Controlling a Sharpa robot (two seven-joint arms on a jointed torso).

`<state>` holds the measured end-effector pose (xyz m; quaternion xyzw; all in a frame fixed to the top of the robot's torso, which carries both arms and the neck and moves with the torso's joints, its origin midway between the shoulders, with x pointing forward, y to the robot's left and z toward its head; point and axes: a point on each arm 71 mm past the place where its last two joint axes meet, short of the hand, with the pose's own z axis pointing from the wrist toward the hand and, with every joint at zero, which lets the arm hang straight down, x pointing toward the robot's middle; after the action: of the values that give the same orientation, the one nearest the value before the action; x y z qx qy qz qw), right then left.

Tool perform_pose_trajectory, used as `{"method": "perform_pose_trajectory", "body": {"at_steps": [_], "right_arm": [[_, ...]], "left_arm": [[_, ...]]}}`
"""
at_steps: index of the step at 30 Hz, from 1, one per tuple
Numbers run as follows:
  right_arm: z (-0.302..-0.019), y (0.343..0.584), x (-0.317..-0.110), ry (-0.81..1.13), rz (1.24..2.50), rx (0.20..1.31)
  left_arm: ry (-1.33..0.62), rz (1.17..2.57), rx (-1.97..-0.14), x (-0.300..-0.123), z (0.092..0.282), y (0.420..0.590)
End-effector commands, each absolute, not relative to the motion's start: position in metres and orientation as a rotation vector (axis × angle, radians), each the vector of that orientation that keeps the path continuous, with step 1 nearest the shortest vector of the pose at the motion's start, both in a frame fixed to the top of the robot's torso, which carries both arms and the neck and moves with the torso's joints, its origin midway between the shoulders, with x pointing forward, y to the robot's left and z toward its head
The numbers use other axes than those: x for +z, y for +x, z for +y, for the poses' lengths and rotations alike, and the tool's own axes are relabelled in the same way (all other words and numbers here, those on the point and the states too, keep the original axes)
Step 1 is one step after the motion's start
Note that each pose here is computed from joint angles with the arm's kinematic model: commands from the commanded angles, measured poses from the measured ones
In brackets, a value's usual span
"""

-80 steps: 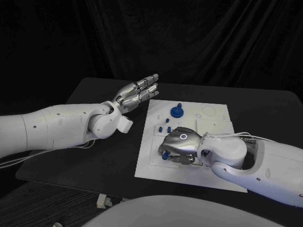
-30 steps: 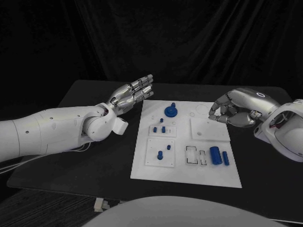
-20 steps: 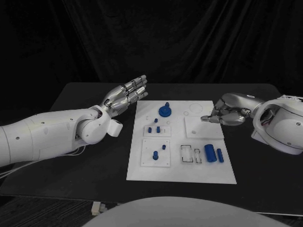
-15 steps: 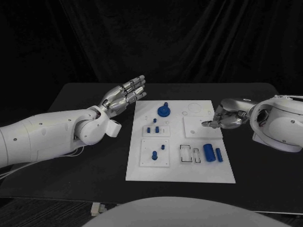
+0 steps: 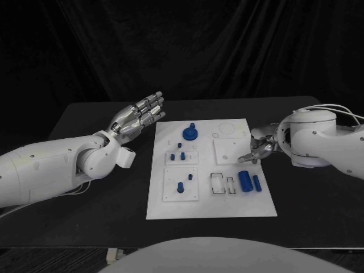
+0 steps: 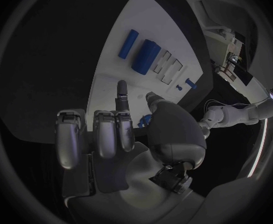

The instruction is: Assemble the parts on the task board

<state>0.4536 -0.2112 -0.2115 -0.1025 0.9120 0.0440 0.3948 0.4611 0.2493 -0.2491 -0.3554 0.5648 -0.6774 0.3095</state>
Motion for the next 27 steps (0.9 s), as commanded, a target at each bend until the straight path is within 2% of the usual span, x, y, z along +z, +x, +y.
{"method": "perform_pose_trajectory", "body": {"at_steps": [1,12,27], "right_arm": [[-0.212,0.452,-0.219,-0.303,2.417,0.022],[-0.199,0.455,-0.222,-0.273,2.433,0.064],[-0.196,0.456,-0.229,-0.299,2.482,0.050]], "left_arm": [[-0.925,1.439,-1.817,-0.246,0.249,0.461],[-0.923,1.444,-1.825,-0.247,0.246,0.462],[-0.924,1.447,-1.824,-0.247,0.244,0.462]]}}
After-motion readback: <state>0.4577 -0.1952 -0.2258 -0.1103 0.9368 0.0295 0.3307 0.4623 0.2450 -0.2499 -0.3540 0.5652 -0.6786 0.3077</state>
